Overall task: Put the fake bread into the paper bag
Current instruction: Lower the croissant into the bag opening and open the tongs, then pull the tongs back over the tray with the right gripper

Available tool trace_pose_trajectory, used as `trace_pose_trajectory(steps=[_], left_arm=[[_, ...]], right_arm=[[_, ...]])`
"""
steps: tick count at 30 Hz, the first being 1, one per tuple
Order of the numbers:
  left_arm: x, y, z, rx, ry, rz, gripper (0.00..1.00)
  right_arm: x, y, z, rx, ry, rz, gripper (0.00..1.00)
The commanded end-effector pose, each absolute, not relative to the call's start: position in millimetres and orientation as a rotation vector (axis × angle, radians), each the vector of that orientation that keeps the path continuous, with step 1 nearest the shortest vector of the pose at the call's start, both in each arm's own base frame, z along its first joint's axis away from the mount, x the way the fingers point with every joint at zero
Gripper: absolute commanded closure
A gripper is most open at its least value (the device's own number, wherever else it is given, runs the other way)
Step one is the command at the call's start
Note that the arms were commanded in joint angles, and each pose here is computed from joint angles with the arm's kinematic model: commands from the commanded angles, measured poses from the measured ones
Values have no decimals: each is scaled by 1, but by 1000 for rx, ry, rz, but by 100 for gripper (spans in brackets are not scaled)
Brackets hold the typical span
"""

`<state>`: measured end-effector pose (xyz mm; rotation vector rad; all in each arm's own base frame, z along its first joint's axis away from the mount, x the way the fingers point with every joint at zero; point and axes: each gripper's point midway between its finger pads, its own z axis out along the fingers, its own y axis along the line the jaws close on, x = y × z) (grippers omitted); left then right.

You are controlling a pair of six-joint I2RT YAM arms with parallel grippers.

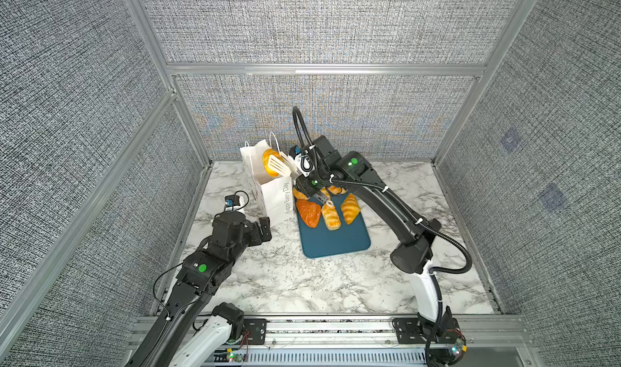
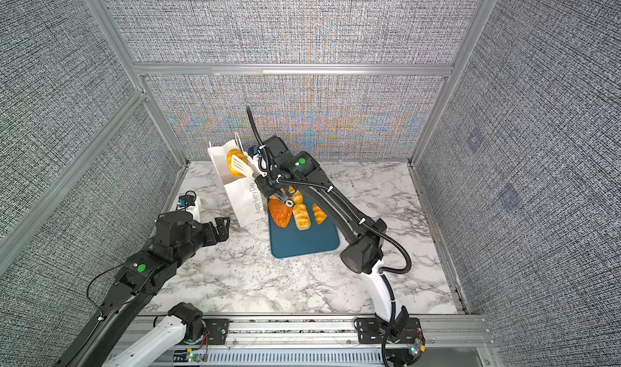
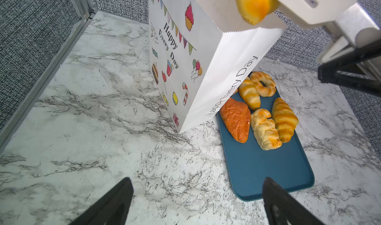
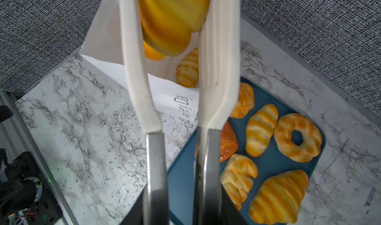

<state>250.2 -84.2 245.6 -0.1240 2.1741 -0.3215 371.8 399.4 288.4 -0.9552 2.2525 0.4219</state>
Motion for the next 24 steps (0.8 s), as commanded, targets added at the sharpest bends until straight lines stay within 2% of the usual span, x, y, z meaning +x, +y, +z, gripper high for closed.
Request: trace_pose_trajectory(steps=[1,5,15,24], left_arm=[[252,-87,245,-124,2174,-339,1],[252,-89,244,-121,2179,-348,1],[254,-91,248,-102,2186,-342,1],[259,-99,256,-83,2152,-387,1]], right_arm=[[377,408,299,-925,2212,463,63],[376,408,292,-935,2230,445,60],[374,400,295,-942,2232,395,38],[359,392,305,-986,2216,351,35]])
